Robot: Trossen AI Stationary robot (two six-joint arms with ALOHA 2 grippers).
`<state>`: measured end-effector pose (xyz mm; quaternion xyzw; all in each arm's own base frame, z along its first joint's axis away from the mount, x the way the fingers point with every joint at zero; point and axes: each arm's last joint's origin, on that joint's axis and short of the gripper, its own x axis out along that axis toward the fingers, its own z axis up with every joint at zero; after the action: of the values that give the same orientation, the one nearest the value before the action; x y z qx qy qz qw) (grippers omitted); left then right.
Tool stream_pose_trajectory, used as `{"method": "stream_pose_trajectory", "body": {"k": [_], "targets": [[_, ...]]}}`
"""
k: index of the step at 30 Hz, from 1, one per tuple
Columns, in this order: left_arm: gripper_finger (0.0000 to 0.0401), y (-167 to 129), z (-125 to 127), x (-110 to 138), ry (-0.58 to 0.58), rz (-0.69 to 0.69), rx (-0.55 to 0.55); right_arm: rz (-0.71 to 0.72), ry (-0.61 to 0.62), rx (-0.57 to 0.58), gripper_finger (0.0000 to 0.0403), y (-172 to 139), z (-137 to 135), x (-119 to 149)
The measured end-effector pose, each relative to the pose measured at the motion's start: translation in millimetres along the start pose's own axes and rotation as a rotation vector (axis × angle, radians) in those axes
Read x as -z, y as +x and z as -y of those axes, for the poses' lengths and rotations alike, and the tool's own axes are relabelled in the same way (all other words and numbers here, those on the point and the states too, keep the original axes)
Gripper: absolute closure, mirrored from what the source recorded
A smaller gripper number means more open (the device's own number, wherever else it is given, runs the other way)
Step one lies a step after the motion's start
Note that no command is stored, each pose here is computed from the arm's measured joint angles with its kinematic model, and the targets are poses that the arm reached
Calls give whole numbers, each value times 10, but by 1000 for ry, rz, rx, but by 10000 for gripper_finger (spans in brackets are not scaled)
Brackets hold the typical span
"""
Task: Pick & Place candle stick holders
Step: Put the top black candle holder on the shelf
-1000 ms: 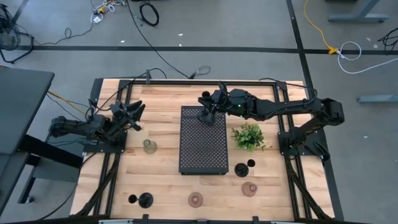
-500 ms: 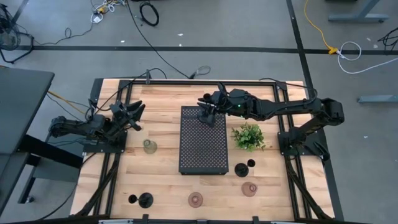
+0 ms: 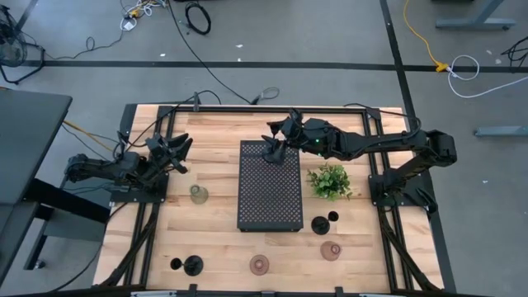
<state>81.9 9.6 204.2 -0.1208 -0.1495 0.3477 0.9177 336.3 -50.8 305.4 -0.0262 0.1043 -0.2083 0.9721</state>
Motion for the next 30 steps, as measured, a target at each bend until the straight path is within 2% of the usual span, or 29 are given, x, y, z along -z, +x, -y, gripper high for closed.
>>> {"method": "stream_pose_trajectory", "body": {"k": [5,11,15,20,30], "targets": [[263,0,0,0,0,0,0,-21,-19,-16,127,-10,-33,19],[263,0,0,0,0,0,0,-42,-50,-47,103,-36,-116,41],[263,0,0,0,0,0,-1,-45,-77,-14,96,-86,-137,18],[263,0,0,0,0,0,-1,-68,-94,-27,94,-247,-157,-44],[263,0,-1,0,0,0,-3,-185,-146,-91,97,-779,-135,-145]]}}
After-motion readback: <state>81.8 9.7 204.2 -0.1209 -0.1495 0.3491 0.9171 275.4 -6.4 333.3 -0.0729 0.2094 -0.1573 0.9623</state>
